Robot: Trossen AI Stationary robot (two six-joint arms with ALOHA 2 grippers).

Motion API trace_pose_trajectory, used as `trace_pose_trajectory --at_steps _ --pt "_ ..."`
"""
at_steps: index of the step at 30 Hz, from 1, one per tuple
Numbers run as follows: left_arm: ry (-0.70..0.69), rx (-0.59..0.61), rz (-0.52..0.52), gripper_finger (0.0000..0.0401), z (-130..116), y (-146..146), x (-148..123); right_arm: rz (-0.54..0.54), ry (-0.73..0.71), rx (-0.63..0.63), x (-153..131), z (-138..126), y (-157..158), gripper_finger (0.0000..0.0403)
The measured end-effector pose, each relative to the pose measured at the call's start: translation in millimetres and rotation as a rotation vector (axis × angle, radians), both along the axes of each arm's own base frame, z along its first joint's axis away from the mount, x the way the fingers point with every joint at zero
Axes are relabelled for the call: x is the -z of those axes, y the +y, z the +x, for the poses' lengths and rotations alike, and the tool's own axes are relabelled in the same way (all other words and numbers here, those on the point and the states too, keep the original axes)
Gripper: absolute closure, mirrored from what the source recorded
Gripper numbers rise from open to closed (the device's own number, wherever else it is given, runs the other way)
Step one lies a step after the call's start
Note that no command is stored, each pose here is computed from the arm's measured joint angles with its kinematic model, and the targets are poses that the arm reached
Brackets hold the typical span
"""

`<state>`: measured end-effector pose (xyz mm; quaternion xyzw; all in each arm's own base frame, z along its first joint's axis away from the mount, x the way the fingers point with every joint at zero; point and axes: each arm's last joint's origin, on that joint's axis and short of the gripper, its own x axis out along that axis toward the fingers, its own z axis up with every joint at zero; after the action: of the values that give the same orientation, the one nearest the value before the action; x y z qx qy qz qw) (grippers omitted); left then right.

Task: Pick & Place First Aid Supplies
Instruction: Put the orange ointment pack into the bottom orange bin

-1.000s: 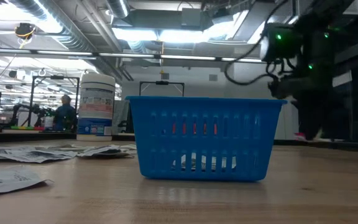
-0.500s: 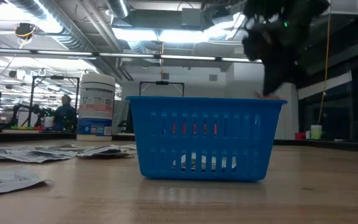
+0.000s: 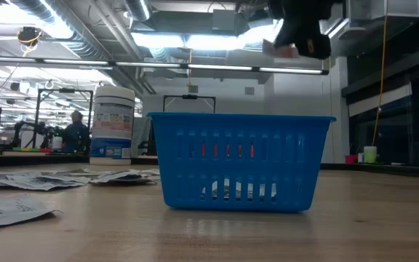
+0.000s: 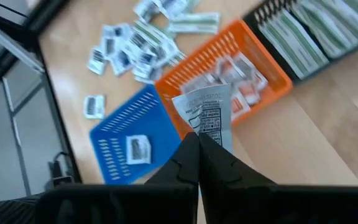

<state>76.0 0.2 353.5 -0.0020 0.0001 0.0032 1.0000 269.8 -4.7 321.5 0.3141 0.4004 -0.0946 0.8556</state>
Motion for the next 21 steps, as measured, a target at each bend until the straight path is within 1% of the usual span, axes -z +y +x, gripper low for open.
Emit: trace_pose_trajectory --at_steps 9,16,21 --pt "0.000 0.000 0.000 0.0392 0.1 0.0 0.0 -0.026 -0.142 -0.035 -27.6 6.4 7.3 0.0402" --pt "0.000 0.000 0.000 0.0388 0.1 0.0 0.0 -0.034 -0.154 -0.035 -28.4 7.5 10.3 0.0402" --pt "0.000 0.000 0.000 0.0390 0.1 0.0 0.0 -0.041 -0.165 -0.027 -26.1 13.3 11.2 0.0402"
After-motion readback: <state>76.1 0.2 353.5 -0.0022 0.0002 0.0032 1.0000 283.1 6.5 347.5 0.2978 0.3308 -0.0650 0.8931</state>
